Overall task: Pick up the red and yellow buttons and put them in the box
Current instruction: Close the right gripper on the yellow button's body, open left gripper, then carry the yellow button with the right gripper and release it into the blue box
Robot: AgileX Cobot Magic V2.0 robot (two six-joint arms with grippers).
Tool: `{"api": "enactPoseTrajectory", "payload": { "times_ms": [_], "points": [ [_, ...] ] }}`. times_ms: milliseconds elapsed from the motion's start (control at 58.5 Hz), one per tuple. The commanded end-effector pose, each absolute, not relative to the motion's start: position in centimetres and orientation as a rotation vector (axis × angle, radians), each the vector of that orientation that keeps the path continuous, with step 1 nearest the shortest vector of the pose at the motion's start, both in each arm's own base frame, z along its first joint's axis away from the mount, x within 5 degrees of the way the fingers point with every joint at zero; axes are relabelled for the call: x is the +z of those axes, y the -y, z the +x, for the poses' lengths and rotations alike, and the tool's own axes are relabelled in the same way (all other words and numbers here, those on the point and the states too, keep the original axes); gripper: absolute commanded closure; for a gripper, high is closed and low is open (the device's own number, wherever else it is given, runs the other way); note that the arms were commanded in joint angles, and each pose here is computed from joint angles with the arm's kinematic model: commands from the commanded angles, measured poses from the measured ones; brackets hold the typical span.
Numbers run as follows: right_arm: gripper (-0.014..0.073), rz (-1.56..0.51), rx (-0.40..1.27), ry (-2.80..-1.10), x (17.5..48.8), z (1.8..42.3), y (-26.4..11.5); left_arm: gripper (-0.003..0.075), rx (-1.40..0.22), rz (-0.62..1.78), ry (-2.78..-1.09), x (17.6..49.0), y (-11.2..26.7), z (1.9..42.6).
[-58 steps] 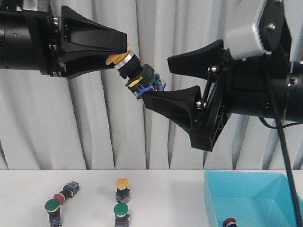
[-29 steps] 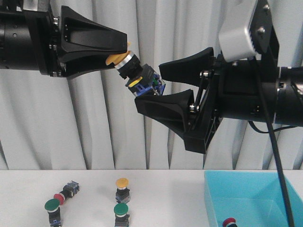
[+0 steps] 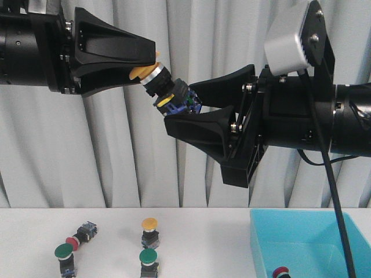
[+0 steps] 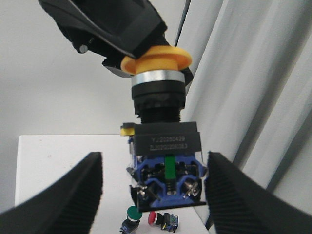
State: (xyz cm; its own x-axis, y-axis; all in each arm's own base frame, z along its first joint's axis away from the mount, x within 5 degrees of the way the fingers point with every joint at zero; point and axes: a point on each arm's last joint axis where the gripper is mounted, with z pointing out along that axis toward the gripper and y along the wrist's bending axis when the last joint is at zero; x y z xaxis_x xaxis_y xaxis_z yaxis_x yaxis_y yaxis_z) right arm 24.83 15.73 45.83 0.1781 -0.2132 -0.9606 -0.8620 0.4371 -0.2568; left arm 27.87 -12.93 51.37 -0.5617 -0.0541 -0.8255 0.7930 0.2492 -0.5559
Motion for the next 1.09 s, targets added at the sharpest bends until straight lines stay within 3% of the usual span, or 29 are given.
{"api": "enactPoseTrajectory", "payload": {
  "times_ms": [0,205,393,598,872,1077],
  "points": [
    [0.0263,-1.002,0.626,-1.284,47.86,23.97,-15.39,0.0668,-1.456,0.683,-1.635,53.93,12.8,25.8],
    [0.0477,-1.001,0.625,-1.284,47.87,23.99,-15.38,0.0668,-1.455,0.681,-1.635,53.94,12.8,25.81],
    [0.0606,-1.001,0.625,-1.284,47.87,23.99,-15.38,0.0661,-1.455,0.682,-1.636,53.93,12.8,25.81],
    [0.0603,-1.001,0.625,-1.284,47.87,23.99,-15.38,0.0573,-1.452,0.68,-1.636,53.93,12.8,25.84],
    [0.0603,-0.96,0.606,-1.292,48.0,24.3,-15.18,0.0314,-1.376,0.662,-1.664,53.62,12.66,26.29],
    [0.0603,-0.863,0.563,-1.297,48.83,24.83,-14.68,0.0236,-1.373,0.638,-1.652,53.76,12.62,26.44]
  ]
}}
